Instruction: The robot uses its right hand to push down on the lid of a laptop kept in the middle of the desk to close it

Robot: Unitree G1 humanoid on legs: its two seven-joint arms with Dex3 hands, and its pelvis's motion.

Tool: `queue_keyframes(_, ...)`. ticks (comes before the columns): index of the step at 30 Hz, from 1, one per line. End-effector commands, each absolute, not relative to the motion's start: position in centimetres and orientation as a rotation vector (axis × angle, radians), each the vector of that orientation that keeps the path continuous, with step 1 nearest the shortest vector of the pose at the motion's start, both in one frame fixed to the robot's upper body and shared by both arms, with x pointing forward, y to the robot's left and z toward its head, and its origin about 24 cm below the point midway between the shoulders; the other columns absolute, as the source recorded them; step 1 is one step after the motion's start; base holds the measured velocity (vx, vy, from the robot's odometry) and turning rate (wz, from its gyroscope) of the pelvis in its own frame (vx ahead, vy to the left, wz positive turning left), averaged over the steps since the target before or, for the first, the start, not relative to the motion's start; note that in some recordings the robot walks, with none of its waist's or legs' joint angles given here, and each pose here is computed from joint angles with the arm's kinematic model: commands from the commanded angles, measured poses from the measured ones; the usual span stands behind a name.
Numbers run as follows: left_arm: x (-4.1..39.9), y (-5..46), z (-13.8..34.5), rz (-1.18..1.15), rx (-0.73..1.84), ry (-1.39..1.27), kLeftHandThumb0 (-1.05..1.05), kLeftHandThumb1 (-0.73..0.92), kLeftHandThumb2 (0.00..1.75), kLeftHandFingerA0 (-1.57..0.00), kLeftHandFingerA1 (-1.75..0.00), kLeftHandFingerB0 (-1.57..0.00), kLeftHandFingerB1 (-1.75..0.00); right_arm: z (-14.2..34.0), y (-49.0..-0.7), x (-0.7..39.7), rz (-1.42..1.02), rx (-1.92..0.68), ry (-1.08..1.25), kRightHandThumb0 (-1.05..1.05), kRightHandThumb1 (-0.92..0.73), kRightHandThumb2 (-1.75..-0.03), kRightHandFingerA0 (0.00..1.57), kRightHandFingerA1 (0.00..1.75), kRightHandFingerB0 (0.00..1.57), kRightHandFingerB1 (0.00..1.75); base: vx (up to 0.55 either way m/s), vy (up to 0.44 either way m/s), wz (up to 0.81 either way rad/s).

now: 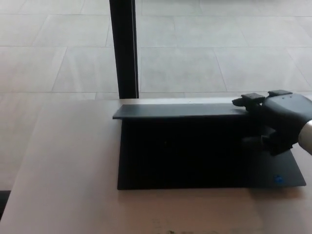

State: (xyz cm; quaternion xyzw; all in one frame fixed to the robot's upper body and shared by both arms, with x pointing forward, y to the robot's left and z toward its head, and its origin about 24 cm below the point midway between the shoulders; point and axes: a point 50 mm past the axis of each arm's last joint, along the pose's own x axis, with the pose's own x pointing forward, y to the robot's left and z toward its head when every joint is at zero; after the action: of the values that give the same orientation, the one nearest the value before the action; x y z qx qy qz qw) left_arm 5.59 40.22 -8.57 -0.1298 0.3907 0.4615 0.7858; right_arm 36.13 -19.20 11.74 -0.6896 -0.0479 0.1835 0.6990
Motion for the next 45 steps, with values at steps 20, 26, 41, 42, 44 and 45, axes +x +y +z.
queue_keyframes(20,5.8,41.7,-7.3,1.032,-0.271,0.774,-0.82,0.92,0.75,-0.48,-0.65,-0.43,-0.47,-1.1,-24.4,25.7,0.477,-1.393,0.323,-0.80,-0.92,-0.69,0.35,0.56,0.27,0.34,0.00,0.000,0.00)
queue_keyframes(26,6.1,41.8,-7.1,1.026,-0.277,0.761,-0.83,0.92,0.79,-0.42,-0.63,-0.37,-0.47,0.9,-25.0,27.0,0.444,-1.348,0.303,-0.81,-0.92,-0.72,0.33,0.54,0.23,0.34,0.00,0.000,0.00)
queue_keyframes(41,6.2,42.0,-6.9,1.014,-0.268,0.761,-0.85,0.92,0.78,-0.42,-0.62,-0.37,-0.45,14.1,-27.5,29.2,0.211,-0.608,-0.002,-0.73,-0.92,-0.73,0.37,0.53,0.25,0.34,0.00,0.000,0.00)
queue_keyframes(42,6.2,42.0,-6.9,1.020,-0.266,0.759,-0.84,0.92,0.78,-0.43,-0.62,-0.37,-0.46,15.4,-28.0,29.0,0.166,-0.575,-0.029,-0.74,-0.92,-0.72,0.41,0.52,0.27,0.34,0.00,0.000,0.00)
queue_keyframes(44,6.1,42.1,-6.9,1.021,-0.270,0.758,-0.85,0.92,0.77,-0.40,-0.61,-0.37,-0.45,18.9,-30.4,28.4,0.041,-0.424,-0.126,-0.76,-0.92,-0.72,0.46,0.48,0.30,0.35,0.00,0.000,0.00)
queue_keyframes(45,6.1,42.1,-6.8,1.023,-0.277,0.758,-0.92,0.80,0.94,-0.41,-0.64,-0.36,-0.50,20.2,-31.6,27.8,-0.016,-0.337,-0.167,-0.77,-0.92,-0.68,0.47,0.50,0.30,0.35,0.00,0.000,0.00)
